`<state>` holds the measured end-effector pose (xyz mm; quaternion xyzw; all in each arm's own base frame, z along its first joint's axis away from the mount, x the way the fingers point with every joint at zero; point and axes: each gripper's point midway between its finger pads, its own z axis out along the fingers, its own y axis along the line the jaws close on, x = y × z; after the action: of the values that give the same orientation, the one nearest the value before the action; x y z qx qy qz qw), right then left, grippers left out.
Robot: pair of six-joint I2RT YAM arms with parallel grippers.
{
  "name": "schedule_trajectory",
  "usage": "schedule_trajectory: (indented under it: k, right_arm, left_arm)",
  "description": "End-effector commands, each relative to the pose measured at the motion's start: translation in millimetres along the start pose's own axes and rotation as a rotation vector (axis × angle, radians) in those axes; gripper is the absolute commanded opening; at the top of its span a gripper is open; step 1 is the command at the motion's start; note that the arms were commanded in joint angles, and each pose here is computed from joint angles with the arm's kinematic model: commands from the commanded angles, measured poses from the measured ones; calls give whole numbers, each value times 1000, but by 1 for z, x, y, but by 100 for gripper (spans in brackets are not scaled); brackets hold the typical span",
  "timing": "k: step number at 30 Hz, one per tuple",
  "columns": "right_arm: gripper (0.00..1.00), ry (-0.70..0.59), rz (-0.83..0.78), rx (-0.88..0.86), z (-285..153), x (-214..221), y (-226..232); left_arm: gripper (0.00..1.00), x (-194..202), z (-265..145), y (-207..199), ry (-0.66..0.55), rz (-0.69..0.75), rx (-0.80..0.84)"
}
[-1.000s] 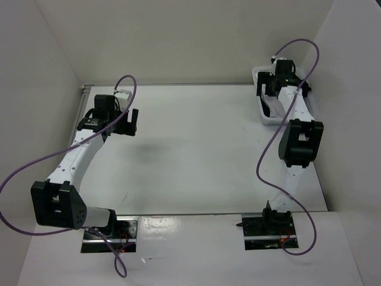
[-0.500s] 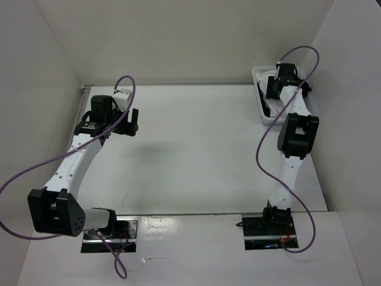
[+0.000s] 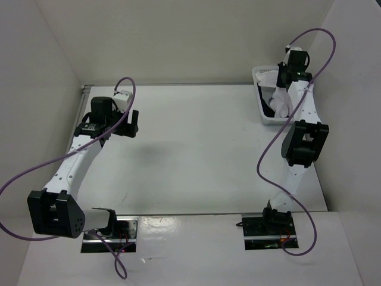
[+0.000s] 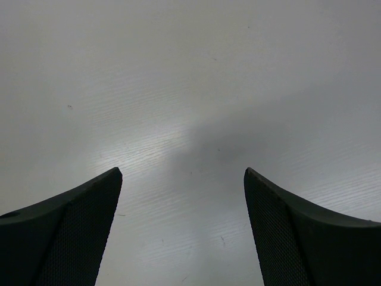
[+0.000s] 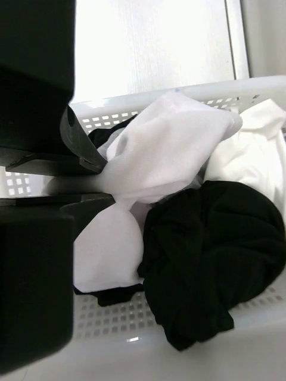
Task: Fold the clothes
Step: Grab the tank top from the pile, then move the tank top to the center of the board
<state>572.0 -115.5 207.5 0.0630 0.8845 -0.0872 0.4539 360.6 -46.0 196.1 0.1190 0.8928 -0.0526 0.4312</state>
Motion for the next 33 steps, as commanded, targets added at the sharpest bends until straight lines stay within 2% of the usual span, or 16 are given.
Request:
schedule_trajectory:
  k: [1,3,4,5,10,13,18,21,25,27,28,29,30,31,32,33]
  right_arm:
    - [20,-41,-31,5,-25,-19,-2]
    - [13,-65,-29,7,-28,-24,-3]
    - [1,-65,-41,7,-28,-24,-3]
    - [0,-65,-47,11,-28,-25,1]
    - [0,-96,-73,-25,-49,-49,19]
    - [0,-175,-88,-112,-94,-85,51]
    - [0,-379,-149,-308,-210,-148,128]
    - [0,-408,-178,-429,-254,-150,166]
    - [0,-343,-215,-564,-271,-127,201]
    - [17,-248,-267,-606,-255,-95,224]
    - [34,-219,-292,-616,-253,-83,230]
    - [48,-109,-330,-627,-233,-45,240]
    - [61,-111,-360,-637,-239,-36,246]
    - [65,-92,-405,-646,-236,-21,250]
    - [67,3,-450,-641,-220,21,252]
    - [72,-47,-477,-657,-235,23,258]
  left_arm:
    - [89,-11,-7,0,-53,12,8]
    - [89,-11,-7,0,-53,12,8]
    - [89,-11,-7,0,-53,12,8]
    - [89,-11,-7,0,-53,12,8]
    - [88,-11,-7,0,-53,12,8]
    - [83,-16,-13,-1,-74,16,6]
    - [56,-26,-35,4,-119,8,-26]
    - [48,-37,-56,9,-175,-9,-65]
    - [47,-45,-81,6,-248,1,-74]
    - [52,-45,-87,6,-256,13,-77]
    - [53,-43,-87,4,-248,22,-66]
    - [54,-40,-87,2,-248,23,-57]
    - [56,-36,-84,0,-237,33,-46]
    - [56,-34,-85,-5,-240,37,-17]
    - [58,-32,-84,-8,-233,48,-1]
    - [59,-27,-81,-10,-221,47,12]
